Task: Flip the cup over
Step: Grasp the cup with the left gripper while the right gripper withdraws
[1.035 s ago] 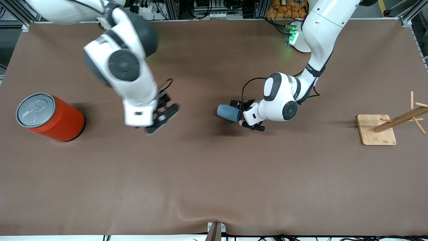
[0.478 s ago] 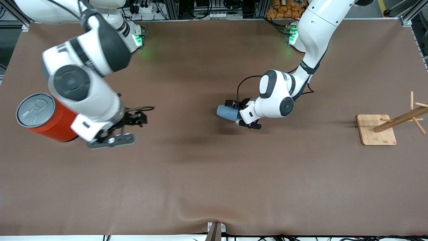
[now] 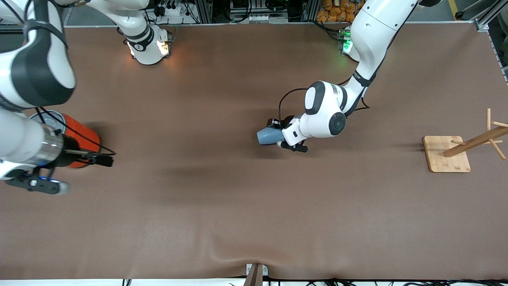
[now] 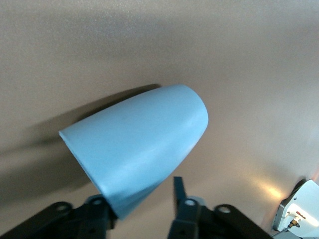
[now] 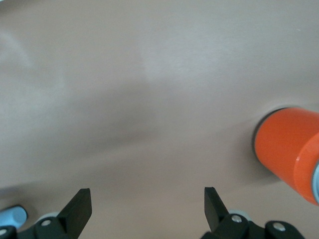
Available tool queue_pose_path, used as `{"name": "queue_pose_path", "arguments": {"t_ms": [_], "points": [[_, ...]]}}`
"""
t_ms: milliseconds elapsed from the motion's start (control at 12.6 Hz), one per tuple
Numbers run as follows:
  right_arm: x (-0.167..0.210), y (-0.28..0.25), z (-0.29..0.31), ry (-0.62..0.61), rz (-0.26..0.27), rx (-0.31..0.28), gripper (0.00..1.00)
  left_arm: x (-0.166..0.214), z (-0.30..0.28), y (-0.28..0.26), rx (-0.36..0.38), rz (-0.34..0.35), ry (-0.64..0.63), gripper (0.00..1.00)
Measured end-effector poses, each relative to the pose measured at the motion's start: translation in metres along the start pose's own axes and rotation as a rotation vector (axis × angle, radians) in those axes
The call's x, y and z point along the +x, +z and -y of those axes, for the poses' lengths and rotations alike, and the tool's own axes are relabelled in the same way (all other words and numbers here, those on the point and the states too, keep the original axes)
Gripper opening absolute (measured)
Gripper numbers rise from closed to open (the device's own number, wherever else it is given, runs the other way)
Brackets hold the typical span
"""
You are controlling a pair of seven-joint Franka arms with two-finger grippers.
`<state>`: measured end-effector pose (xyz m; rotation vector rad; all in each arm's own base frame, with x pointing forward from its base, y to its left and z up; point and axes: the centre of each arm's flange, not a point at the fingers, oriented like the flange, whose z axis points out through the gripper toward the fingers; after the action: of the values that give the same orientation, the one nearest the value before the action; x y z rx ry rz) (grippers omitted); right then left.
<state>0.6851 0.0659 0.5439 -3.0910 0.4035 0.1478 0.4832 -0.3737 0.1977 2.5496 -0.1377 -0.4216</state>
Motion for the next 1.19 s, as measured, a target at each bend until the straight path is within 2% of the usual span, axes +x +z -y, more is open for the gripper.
{"name": "queue_pose_path", "arguments": {"t_ms": [80, 159, 319, 478, 637, 876, 1035, 1195], "points": [[0.01, -0.001, -0.013, 0.033, -0.026, 0.026, 1.0, 0.0, -0.002, -0.001, -0.003, -0.002, 0.002, 0.31], [0.02, -0.001, -0.028, 0.062, -0.055, 0.042, 1.0, 0.001, -0.007, -0.005, -0.009, -0.009, 0.007, 0.27], [0.035, 0.007, -0.055, 0.06, -0.086, 0.038, 1.0, 0.003, -0.012, -0.011, -0.017, -0.021, 0.012, 0.22], [0.049, 0.023, -0.093, 0.01, -0.082, 0.061, 1.0, 0.01, -0.024, -0.025, -0.033, -0.061, 0.026, 0.12], [0.05, 0.031, -0.141, 0.038, -0.082, 0.099, 1.0, 0.017, -0.023, -0.035, -0.033, -0.102, 0.02, 0.09], [0.011, 0.022, -0.17, 0.093, -0.125, 0.124, 1.0, 0.026, -0.023, -0.048, 0.016, -0.137, 0.009, 0.09], [-0.028, 0.01, -0.166, 0.134, -0.124, 0.136, 1.0, 0.038, -0.026, -0.071, 0.098, -0.181, 0.006, 0.08], [-0.064, -0.002, -0.148, 0.167, -0.127, 0.111, 1.0, 0.049, -0.027, -0.103, 0.181, -0.18, -0.003, 0.08]]}}
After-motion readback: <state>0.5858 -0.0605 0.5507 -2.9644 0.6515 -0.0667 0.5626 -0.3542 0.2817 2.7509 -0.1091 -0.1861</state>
